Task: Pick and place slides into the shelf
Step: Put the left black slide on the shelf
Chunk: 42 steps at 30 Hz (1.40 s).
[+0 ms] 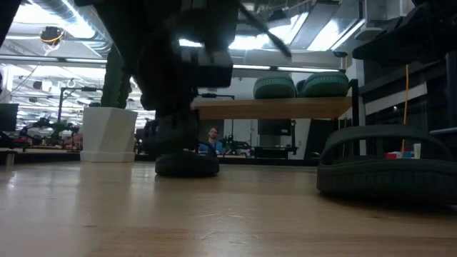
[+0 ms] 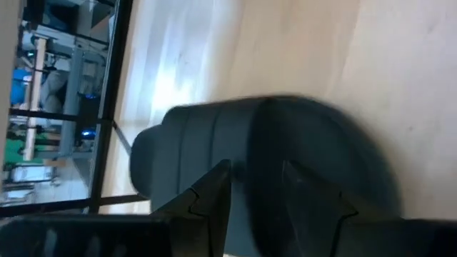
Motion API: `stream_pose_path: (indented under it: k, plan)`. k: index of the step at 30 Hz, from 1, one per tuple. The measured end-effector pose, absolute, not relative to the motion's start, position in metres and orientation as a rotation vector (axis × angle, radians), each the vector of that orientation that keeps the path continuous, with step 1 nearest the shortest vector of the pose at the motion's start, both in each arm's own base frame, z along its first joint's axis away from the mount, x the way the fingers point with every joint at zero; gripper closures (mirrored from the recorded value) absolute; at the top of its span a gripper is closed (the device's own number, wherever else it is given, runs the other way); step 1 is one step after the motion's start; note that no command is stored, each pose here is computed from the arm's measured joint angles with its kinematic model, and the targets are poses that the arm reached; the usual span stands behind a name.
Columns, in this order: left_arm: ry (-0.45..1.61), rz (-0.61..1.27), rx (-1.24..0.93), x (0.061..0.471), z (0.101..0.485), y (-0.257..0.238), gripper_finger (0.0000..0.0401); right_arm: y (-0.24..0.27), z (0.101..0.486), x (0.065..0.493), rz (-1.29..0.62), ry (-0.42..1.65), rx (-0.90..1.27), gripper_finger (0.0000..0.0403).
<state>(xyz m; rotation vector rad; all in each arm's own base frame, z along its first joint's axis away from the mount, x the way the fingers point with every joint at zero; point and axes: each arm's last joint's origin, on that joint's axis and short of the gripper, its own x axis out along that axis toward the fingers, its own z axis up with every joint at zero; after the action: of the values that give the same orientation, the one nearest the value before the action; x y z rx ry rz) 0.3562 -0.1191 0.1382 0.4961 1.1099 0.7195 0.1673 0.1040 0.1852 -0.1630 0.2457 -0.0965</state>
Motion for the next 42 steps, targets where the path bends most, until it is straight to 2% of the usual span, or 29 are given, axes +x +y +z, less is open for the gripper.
stream_pose_path:
  k: [24,27,36,42]
  plan:
    - [1.139,0.751,0.504,0.358,0.136,-0.107,0.0284,0.104,0.184,0.167,-0.097,0.256,-0.167,0.0392]
    - [1.137,0.753,0.505,0.358,0.136,-0.107,0.0300,0.104,0.184,0.167,-0.097,0.256,-0.167,0.0392]
    - [1.134,0.754,0.501,0.358,0.136,-0.107,0.0379,0.104,0.184,0.167,-0.098,0.256,-0.167,0.0392]
    - [1.150,0.743,0.456,0.358,0.136,-0.108,0.0384,0.104,0.184,0.167,-0.098,0.256,-0.163,0.0392]
